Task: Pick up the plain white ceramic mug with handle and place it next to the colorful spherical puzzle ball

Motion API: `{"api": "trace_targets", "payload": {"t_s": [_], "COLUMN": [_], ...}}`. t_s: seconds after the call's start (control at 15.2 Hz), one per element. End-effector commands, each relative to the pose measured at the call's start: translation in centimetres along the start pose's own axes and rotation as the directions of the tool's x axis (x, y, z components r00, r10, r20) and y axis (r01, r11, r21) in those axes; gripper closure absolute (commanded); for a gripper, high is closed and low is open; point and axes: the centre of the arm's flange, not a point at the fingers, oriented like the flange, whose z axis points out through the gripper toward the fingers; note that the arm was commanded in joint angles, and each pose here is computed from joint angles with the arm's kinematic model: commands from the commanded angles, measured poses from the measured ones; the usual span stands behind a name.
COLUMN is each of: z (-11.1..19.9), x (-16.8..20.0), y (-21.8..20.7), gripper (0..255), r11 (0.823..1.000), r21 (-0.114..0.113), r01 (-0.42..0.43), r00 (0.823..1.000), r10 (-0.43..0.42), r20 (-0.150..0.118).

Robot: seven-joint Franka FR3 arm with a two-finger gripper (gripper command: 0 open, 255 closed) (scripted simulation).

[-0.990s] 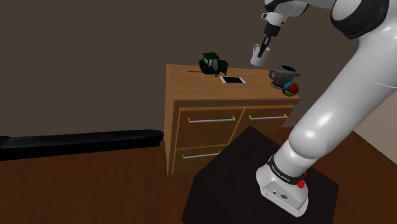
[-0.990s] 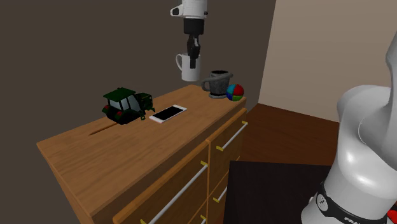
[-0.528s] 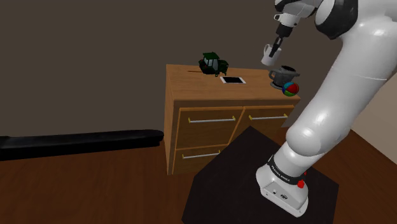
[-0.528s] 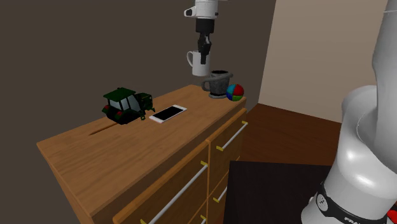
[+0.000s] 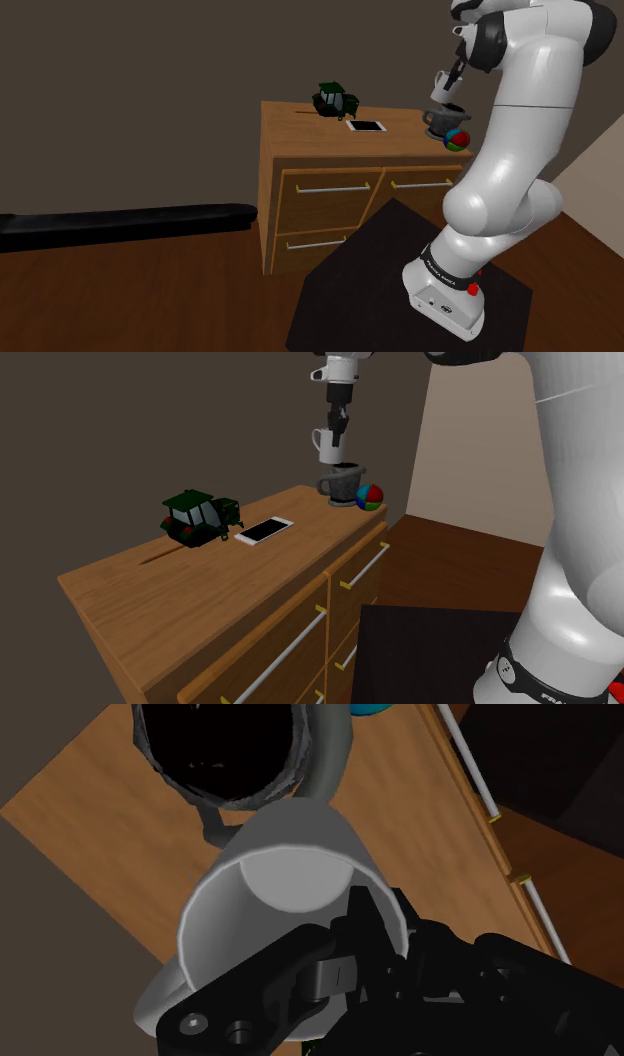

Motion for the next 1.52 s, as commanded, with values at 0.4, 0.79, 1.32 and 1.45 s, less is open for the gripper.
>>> {"api": "trace_targets", "payload": {"t_s": [0.4, 0.79, 1.32, 1.45], "z": [3.8, 6.9, 5.5, 3.6], "x": [-1.2, -1.4, 0.4, 1.7], "y": [0.6, 0.5, 1.2, 2.1], "gripper": [255, 255, 0, 0], "r11": [1.0, 1.0, 0.977, 0.908], "r21": [0.001, 0.001, -0.053, -0.082], "r01": [0.002, 0.002, -0.207, -0.411], "r00": [1.0, 1.0, 0.978, 0.911], "r10": [-0.002, -0.002, 0.206, 0.41], "r20": [-0.001, -0.001, -0.021, -0.036]}}
